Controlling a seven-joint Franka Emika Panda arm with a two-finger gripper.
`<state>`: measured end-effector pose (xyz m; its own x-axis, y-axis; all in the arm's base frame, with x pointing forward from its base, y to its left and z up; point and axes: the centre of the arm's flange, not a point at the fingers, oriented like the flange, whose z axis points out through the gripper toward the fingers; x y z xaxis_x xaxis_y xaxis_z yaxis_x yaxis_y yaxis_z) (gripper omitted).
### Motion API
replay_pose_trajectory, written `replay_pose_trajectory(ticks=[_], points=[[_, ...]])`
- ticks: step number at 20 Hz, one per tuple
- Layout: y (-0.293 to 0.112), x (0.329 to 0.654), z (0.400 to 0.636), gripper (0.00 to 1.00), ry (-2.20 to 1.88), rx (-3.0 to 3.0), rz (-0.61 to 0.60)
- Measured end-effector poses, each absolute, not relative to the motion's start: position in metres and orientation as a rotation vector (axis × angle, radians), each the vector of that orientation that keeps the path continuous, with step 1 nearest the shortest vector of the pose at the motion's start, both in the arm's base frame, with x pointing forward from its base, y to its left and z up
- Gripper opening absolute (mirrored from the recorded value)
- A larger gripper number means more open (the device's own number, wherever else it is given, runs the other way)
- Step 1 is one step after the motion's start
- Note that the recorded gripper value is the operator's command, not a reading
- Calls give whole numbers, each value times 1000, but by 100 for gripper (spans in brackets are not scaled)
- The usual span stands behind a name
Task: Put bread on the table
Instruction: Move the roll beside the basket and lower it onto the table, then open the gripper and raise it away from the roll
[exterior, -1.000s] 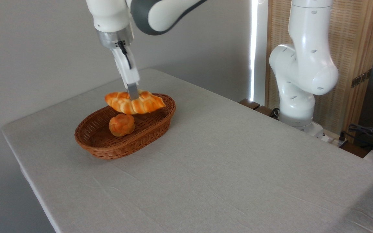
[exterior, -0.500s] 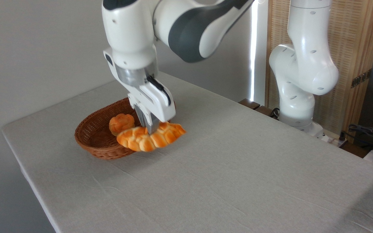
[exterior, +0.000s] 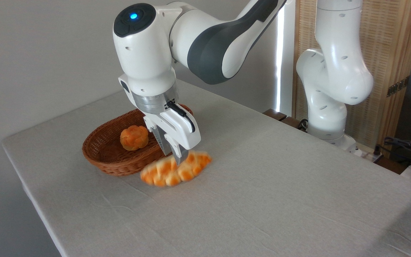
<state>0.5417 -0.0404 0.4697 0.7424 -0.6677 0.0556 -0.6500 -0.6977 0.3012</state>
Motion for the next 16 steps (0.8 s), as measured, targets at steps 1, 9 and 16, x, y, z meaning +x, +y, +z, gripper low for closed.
replay_pose_trajectory(ticks=[1,9,16], points=[[-40,542,469,100,-1026,2642,-84],[-46,550,495,100,-1056,2652,-10],[-66,556,535,100,-1208,2783,36]])
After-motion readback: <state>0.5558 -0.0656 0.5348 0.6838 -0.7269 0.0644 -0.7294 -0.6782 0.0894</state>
